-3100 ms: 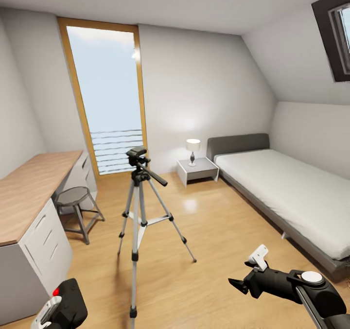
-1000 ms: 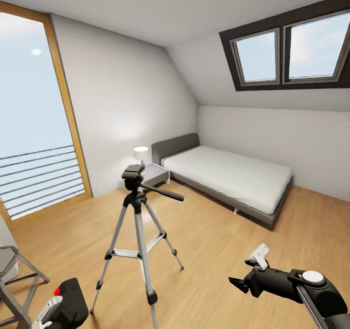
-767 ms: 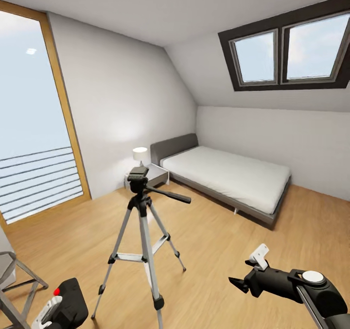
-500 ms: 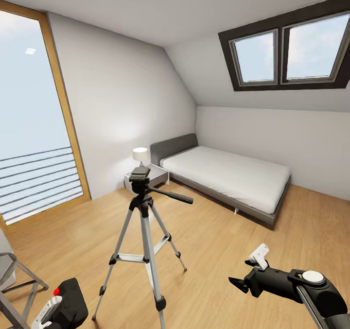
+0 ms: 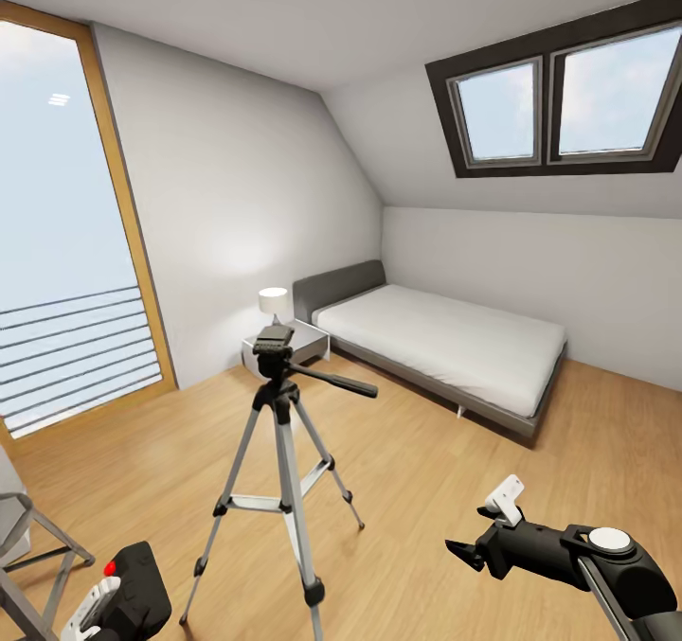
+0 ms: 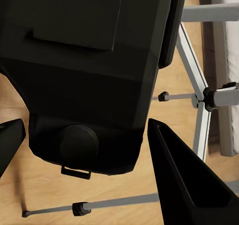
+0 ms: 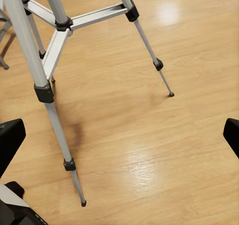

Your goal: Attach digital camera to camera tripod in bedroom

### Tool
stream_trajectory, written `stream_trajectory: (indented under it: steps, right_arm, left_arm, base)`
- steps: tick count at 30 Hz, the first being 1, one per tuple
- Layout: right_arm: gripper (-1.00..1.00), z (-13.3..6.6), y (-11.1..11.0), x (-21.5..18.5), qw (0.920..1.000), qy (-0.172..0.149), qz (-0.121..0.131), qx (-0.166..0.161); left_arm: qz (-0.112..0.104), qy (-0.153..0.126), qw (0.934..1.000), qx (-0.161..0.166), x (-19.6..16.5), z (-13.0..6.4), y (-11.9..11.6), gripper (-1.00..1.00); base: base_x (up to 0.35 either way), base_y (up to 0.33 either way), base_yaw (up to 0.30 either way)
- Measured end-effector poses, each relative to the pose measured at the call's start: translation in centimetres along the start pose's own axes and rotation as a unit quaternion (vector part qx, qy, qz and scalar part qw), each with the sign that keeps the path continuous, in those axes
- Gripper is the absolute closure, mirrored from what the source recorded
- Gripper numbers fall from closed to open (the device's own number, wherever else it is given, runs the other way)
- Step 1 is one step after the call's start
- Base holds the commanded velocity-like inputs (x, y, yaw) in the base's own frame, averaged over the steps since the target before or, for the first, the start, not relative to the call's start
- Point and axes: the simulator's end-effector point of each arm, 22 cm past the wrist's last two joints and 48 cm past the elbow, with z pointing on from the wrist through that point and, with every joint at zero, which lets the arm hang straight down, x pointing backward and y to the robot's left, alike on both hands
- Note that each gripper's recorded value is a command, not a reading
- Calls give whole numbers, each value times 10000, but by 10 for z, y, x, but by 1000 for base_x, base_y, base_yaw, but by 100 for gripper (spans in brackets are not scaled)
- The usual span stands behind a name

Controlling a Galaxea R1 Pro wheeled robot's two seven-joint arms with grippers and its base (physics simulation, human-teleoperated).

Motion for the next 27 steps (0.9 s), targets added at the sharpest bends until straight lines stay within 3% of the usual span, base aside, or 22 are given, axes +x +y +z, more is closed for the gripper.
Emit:
stream_trajectory:
  steps: [6, 27]
  right_arm:
    - [-100, 0, 0, 0, 10000, 4, 5, 1]
    - [-100, 0, 0, 0, 10000, -5, -4, -3]
  left_arm:
    - [2, -1, 10000, -3, 0, 0, 0, 100]
    - [2, 4, 10000, -5, 0, 0, 0, 100]
  base:
    - [126, 160, -62]
    - [167, 239, -222]
